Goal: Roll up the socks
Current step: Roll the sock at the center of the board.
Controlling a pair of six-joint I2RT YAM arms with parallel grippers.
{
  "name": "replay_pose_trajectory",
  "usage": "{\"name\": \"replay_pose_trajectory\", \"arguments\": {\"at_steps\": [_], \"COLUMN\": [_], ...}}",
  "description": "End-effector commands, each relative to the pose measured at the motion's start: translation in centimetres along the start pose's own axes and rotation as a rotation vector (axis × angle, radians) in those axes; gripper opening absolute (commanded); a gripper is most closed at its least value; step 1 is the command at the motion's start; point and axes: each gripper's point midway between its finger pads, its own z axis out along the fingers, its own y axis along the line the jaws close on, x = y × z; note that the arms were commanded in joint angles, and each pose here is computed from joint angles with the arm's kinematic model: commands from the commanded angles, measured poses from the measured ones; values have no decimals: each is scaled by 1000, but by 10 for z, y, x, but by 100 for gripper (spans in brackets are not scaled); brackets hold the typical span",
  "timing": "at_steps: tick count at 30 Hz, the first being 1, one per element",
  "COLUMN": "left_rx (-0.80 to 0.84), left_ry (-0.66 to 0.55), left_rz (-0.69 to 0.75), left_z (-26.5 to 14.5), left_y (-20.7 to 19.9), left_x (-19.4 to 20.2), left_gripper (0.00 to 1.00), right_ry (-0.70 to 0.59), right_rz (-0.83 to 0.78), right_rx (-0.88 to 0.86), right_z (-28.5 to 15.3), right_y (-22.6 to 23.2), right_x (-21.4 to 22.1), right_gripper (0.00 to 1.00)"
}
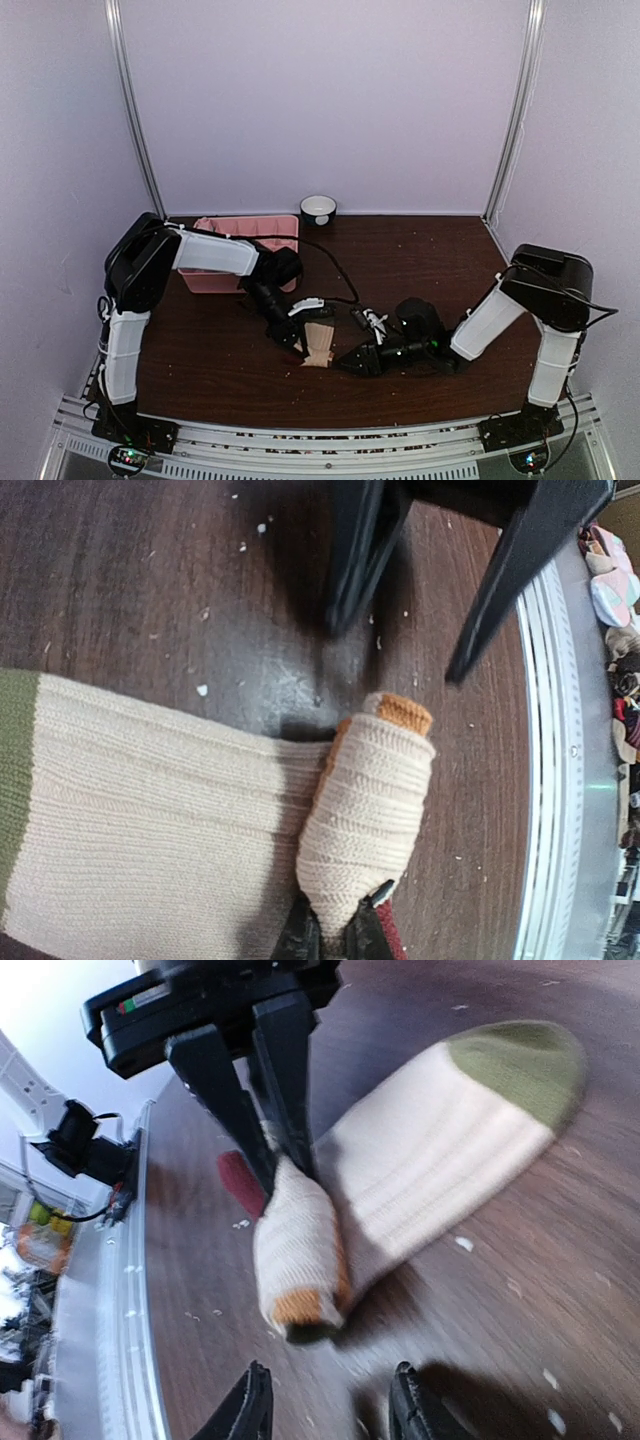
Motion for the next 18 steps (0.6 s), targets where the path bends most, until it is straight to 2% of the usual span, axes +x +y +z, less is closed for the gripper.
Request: {"name": "replay_pose_trajectory", "arguments": {"at_steps": [1, 2, 3, 4, 6, 8, 9, 11, 13, 14, 15, 17, 18], "left_rx": [44, 67, 90, 105, 123, 135, 139, 138, 143, 146, 148, 151, 151], "left_ry": [168, 176, 185, 191, 207, 212, 211, 215, 219, 221, 222, 232, 236], "left_rz": [-157, -174, -192, -201, -222, -231, -230, -231, -237, -240, -243, -251, -255], "left_z": [20, 22, 25, 26, 29, 30, 30, 30, 30, 31, 31, 32, 33], "left_y": [8, 6, 4, 2, 1, -1, -2, -2, -2, -3, -3, -2, -1], "left_x": [42, 44, 47, 49, 54, 56, 56, 56, 57, 58, 59, 60, 61], "left_gripper": [0, 0, 0, 0, 0, 0, 0, 0, 0, 0, 0, 0, 0], "right_ry": [-37, -66, -93, -126, -155, -210, -255, -383, -467, -481, -474, -361, -296], "right_rz": [-76, -118, -167, -223, -296, -328, -307, -154, -64, -117, -205, -497, -581], "right_rx": [285, 333, 391, 442, 589, 656, 699, 805, 683, 573, 534, 573, 603], "right_z": [-32, -39, -47, -55, -74, -90, -100, -126, -131, -125, -120, -102, -90], "right_y": [-36, -35, -34, -26, -29, -25, -27, -42, -39, -21, -9, 11, 16], "right_x": [19, 15, 10, 2, -8, -24, -32, -41, -45, -51, -52, -42, -36], "right_gripper": [42, 49, 89, 100, 100, 100, 100, 100, 100, 100, 100, 98, 96]}}
